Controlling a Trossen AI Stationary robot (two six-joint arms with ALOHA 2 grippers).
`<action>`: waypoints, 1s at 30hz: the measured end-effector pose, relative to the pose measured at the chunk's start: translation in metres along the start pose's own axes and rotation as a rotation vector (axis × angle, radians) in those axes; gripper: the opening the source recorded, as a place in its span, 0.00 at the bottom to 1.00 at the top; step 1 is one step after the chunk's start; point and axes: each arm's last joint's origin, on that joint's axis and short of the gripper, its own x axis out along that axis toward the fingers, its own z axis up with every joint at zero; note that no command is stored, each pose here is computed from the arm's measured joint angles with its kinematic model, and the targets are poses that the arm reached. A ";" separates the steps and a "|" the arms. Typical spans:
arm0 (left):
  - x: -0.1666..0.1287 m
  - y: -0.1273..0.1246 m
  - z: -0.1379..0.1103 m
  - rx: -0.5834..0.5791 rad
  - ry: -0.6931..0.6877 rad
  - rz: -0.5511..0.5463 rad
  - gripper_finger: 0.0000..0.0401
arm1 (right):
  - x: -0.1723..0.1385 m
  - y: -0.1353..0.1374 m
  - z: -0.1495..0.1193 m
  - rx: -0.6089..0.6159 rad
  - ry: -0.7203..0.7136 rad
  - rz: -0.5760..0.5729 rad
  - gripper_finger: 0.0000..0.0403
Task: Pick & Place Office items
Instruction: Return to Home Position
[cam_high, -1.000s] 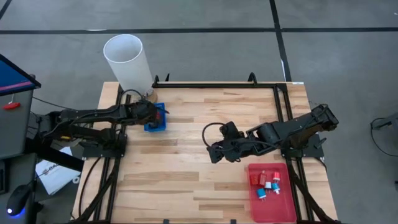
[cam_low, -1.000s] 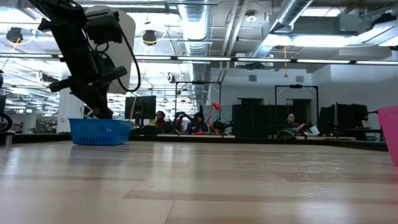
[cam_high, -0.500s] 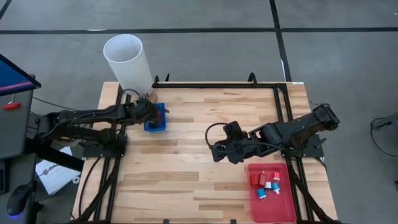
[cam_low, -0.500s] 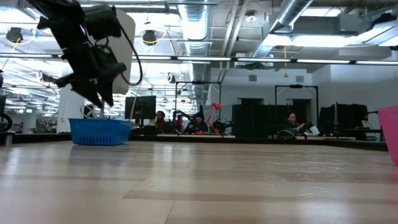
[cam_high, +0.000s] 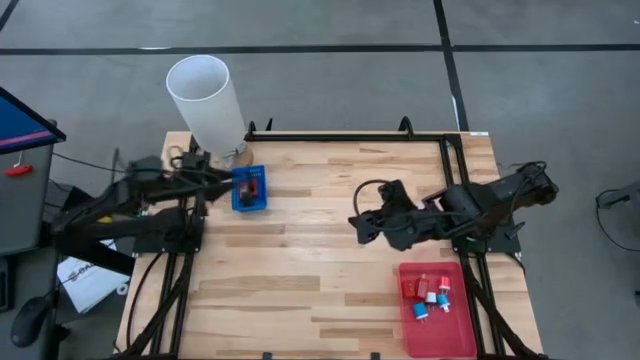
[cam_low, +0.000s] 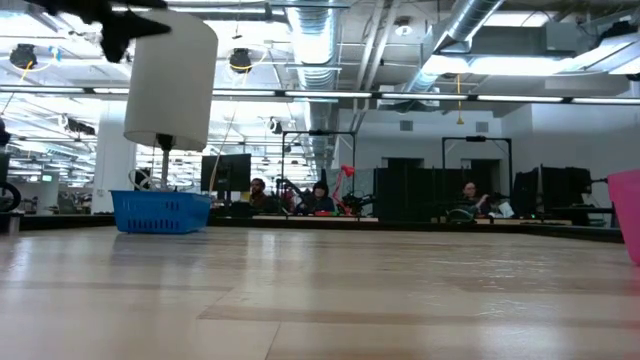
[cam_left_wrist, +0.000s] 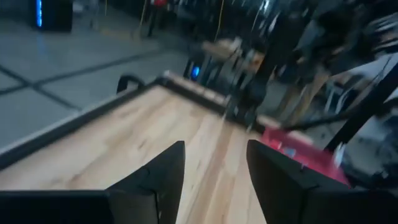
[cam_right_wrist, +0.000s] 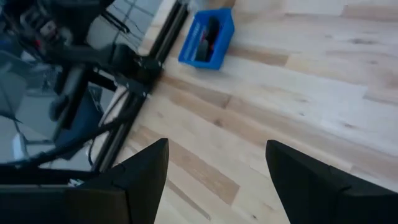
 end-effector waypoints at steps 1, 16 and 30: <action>-0.006 -0.001 0.001 -0.003 -0.026 -0.012 0.42 | -0.002 -0.001 0.003 0.005 -0.014 0.001 0.65; -0.030 0.006 -0.028 0.082 -0.376 -0.186 0.36 | -0.026 -0.007 0.035 0.085 -0.140 0.093 0.65; 0.019 0.021 -0.098 0.134 -0.367 -0.300 0.24 | -0.032 0.008 0.046 0.029 -0.201 0.237 0.65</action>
